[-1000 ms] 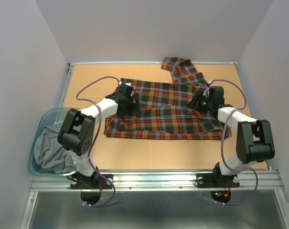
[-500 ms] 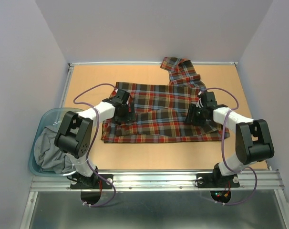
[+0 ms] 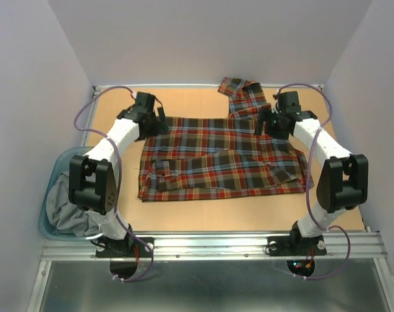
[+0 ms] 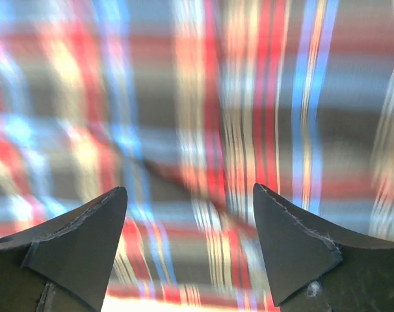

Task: Fold and stack the long sleeve shirts
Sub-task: Fold the shirt

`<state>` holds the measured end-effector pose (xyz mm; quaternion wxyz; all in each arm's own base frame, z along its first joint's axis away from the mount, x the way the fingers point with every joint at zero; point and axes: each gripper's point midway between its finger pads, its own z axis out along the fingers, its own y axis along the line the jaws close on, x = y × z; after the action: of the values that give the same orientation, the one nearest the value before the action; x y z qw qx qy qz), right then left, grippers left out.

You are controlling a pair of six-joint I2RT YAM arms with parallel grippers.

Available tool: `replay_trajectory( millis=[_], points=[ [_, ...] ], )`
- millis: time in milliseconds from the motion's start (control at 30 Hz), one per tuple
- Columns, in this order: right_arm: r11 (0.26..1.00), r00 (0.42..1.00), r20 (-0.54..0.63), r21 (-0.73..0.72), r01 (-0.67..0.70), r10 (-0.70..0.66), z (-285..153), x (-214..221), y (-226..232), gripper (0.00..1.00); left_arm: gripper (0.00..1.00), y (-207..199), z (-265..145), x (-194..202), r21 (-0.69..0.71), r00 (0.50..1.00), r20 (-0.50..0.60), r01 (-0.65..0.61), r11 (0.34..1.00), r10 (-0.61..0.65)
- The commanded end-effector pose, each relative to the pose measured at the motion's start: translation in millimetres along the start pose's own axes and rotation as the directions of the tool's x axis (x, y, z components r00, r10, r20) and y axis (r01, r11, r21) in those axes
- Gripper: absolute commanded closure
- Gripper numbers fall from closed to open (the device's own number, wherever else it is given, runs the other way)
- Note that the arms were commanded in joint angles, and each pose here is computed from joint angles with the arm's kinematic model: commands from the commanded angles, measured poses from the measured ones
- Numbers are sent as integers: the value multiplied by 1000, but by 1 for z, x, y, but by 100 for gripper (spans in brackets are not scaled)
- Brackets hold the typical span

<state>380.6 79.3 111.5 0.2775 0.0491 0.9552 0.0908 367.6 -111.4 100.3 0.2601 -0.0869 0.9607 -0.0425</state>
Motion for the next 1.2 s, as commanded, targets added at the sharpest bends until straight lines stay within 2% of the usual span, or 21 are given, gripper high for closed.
replay_trajectory(
  millis=[0,200,400,633,833,1167],
  points=[
    [998,992,125,54,20,-27,-4,-70,-16,17,5,12,-12,-97,-34,970,219,115,993,-105],
    [999,986,168,50,-14,6,17,-117,-37,18,5,15,27,-150,-61,955,233,205,977,-186],
    [997,982,190,69,-17,3,43,-143,-49,18,17,13,69,-170,-66,942,231,264,962,-243],
    [998,982,186,65,-24,12,64,-143,-71,19,19,7,95,-184,-38,954,259,166,985,-150],
    [999,984,178,50,-18,8,77,-136,-73,19,20,1,118,-176,10,971,220,98,995,-97],
    [999,985,173,27,-26,21,85,-131,-76,19,28,4,143,-178,-12,971,238,-19,1000,21]
  ],
)
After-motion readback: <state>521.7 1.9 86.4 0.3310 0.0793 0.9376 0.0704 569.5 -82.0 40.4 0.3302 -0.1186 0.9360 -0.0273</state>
